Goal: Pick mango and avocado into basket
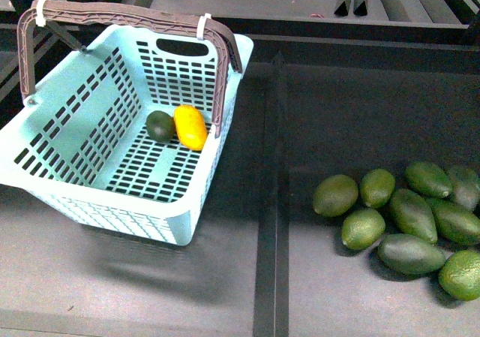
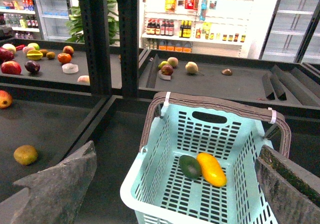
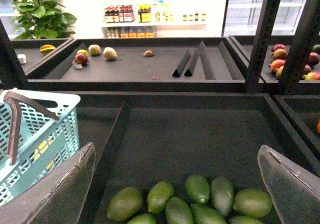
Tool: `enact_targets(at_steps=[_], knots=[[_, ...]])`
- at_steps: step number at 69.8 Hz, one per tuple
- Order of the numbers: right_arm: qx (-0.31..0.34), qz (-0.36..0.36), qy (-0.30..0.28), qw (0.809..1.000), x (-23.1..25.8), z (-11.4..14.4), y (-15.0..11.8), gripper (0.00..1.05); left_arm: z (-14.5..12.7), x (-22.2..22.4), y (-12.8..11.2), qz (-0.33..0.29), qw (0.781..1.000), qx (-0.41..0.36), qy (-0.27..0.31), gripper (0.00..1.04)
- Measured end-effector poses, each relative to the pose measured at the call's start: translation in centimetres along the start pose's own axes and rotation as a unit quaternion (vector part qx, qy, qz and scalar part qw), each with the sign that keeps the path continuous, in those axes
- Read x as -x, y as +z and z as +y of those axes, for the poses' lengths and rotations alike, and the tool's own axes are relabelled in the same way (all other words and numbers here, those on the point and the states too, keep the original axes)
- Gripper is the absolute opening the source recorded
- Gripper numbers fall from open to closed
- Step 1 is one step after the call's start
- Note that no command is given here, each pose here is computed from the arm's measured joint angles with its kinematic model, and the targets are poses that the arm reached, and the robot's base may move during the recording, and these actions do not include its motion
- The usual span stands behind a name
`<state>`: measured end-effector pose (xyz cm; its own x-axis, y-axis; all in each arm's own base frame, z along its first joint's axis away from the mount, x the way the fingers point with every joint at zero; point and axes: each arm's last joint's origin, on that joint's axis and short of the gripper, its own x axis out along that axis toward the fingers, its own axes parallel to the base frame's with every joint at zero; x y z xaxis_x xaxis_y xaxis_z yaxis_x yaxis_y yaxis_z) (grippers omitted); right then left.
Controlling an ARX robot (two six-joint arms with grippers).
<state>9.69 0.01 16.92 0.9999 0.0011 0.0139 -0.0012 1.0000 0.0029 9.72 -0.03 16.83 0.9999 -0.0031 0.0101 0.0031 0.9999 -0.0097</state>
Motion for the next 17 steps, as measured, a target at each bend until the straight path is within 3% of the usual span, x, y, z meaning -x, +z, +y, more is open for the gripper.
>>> enact_targets(at_steps=[17], knots=[[0.000,0.000,0.000,1.000,0.00,0.00,0.00,0.96,0.00,0.00,0.00,0.000,1.000,0.000,0.000,0.96]])
